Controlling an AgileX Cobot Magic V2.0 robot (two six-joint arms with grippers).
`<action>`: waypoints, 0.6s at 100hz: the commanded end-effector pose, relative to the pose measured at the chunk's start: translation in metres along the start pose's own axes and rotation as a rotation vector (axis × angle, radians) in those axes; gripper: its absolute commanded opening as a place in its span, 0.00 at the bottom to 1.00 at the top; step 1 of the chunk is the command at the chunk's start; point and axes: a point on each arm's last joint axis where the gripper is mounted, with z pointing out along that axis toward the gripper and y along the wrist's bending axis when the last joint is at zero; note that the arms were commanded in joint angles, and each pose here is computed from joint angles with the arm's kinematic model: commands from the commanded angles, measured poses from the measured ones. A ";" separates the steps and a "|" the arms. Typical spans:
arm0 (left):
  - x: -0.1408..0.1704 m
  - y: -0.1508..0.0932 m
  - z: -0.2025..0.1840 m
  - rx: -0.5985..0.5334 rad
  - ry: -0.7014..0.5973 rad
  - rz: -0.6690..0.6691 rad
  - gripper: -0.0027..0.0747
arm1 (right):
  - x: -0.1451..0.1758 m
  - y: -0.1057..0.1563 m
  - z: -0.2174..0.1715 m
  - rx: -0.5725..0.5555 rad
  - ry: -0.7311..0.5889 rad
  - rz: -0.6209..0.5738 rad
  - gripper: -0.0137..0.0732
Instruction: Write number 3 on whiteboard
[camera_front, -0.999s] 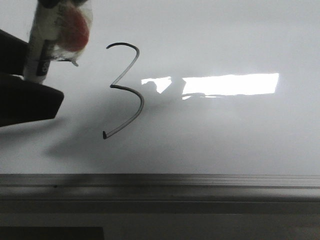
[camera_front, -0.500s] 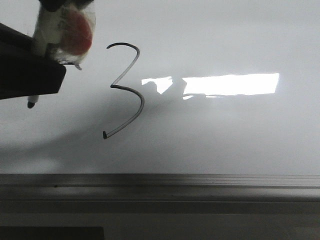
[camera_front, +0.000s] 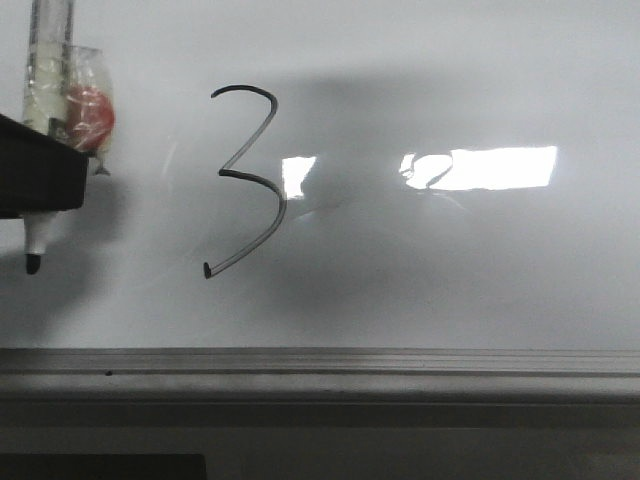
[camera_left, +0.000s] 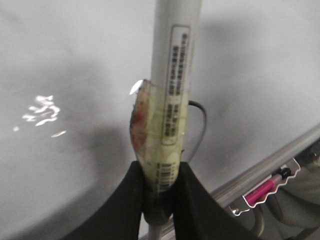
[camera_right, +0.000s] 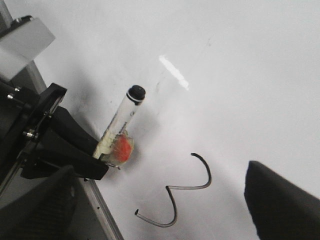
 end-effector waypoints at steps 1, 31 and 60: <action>-0.014 0.003 0.000 -0.026 -0.047 -0.129 0.01 | -0.019 -0.006 -0.024 0.023 -0.151 -0.002 0.87; -0.014 0.010 0.007 -0.073 0.010 -0.177 0.01 | -0.020 -0.006 -0.026 0.021 -0.155 0.003 0.87; -0.019 0.012 0.006 -0.082 -0.038 -0.175 0.38 | -0.019 -0.006 -0.026 0.021 -0.146 0.008 0.87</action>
